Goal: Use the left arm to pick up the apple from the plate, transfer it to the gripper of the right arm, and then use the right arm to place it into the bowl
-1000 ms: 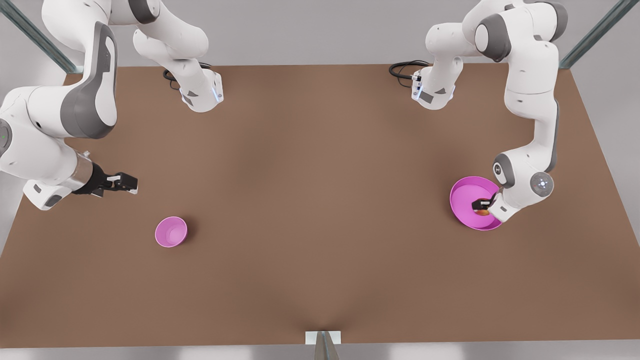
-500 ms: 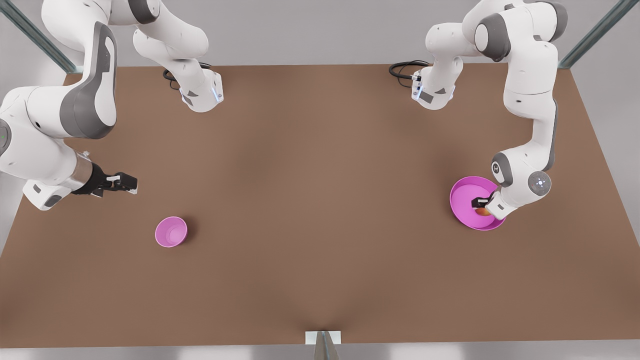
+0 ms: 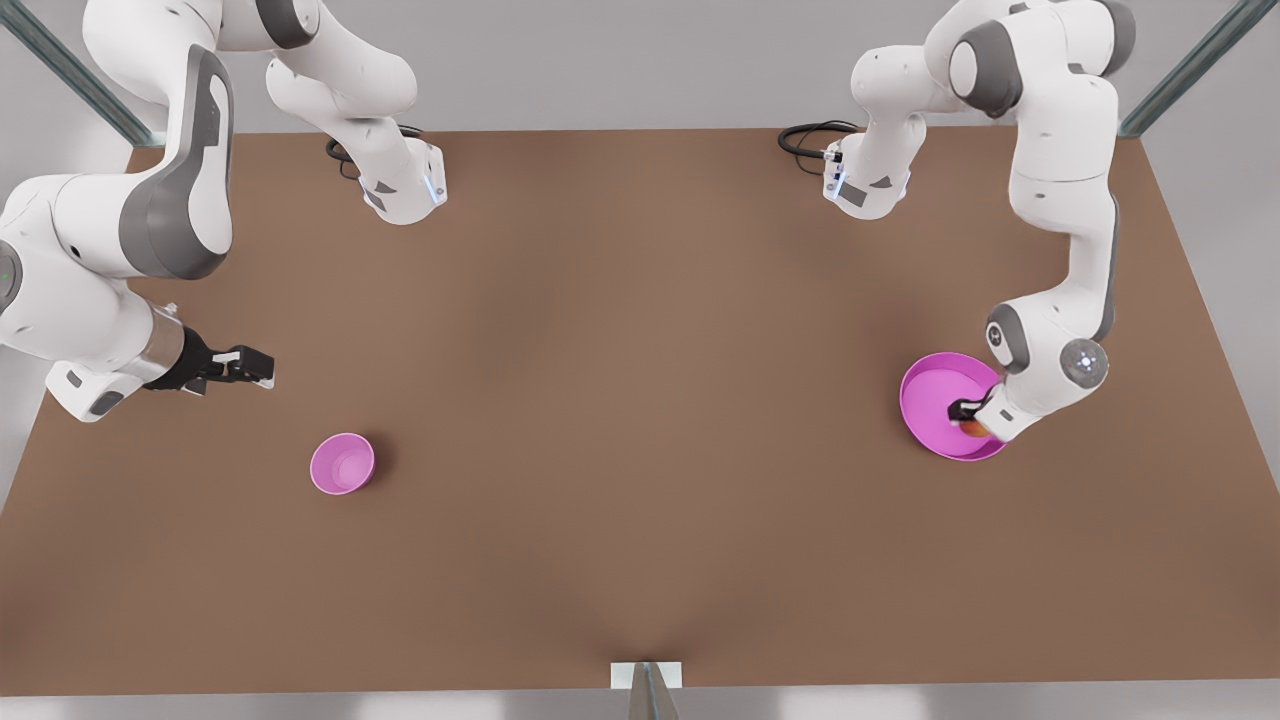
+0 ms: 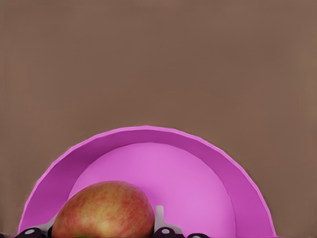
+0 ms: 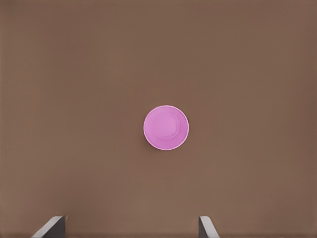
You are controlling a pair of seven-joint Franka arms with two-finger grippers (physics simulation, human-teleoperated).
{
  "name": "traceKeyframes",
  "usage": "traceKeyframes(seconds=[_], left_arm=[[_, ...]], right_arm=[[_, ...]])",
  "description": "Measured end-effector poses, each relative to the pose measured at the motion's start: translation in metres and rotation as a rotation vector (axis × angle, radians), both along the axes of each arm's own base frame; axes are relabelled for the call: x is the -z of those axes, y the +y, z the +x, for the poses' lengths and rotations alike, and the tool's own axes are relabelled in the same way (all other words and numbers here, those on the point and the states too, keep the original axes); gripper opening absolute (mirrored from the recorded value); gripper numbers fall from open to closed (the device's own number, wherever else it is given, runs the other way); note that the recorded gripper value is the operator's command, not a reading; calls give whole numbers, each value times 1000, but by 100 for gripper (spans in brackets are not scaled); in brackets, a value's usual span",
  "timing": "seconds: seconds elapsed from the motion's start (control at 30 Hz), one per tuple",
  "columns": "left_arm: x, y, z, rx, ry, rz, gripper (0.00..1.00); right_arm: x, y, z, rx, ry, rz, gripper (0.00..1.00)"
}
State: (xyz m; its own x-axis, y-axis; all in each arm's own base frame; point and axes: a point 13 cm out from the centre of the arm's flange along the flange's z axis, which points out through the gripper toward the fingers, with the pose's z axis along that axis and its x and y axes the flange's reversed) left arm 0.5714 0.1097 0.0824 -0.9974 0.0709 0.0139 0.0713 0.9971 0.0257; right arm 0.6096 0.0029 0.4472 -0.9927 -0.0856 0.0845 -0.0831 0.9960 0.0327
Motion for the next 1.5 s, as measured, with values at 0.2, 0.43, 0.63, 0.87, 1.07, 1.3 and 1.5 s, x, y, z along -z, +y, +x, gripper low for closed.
traceKeyframes(seconds=[0.2, 0.43, 0.63, 0.87, 1.07, 1.3, 1.5], left_arm=[[-136, -183, 116, 196, -196, -150, 69], [-172, -489, 127, 361, -209, -689, 69], [-205, -642, 115, 404, -268, -1206, 69], [-194, -722, 120, 563, -574, -1283, 65], [-185, -734, 120, 724, -752, -1194, 65], [-182, -739, 119, 858, -885, -1120, 66], [-173, -748, 113, 938, -952, -1073, 66]], right_arm=[[0, 0, 0, -3, 0, 0, 100], [4, 7, 3, -5, 1, 26, 100], [68, 111, 28, 54, 108, 466, 100], [95, 241, 65, 171, 216, 1004, 100], [109, 264, 106, 265, 190, 1291, 100], [139, 267, 132, 241, 109, 1408, 100], [131, 307, 120, 143, 71, 1497, 100]])
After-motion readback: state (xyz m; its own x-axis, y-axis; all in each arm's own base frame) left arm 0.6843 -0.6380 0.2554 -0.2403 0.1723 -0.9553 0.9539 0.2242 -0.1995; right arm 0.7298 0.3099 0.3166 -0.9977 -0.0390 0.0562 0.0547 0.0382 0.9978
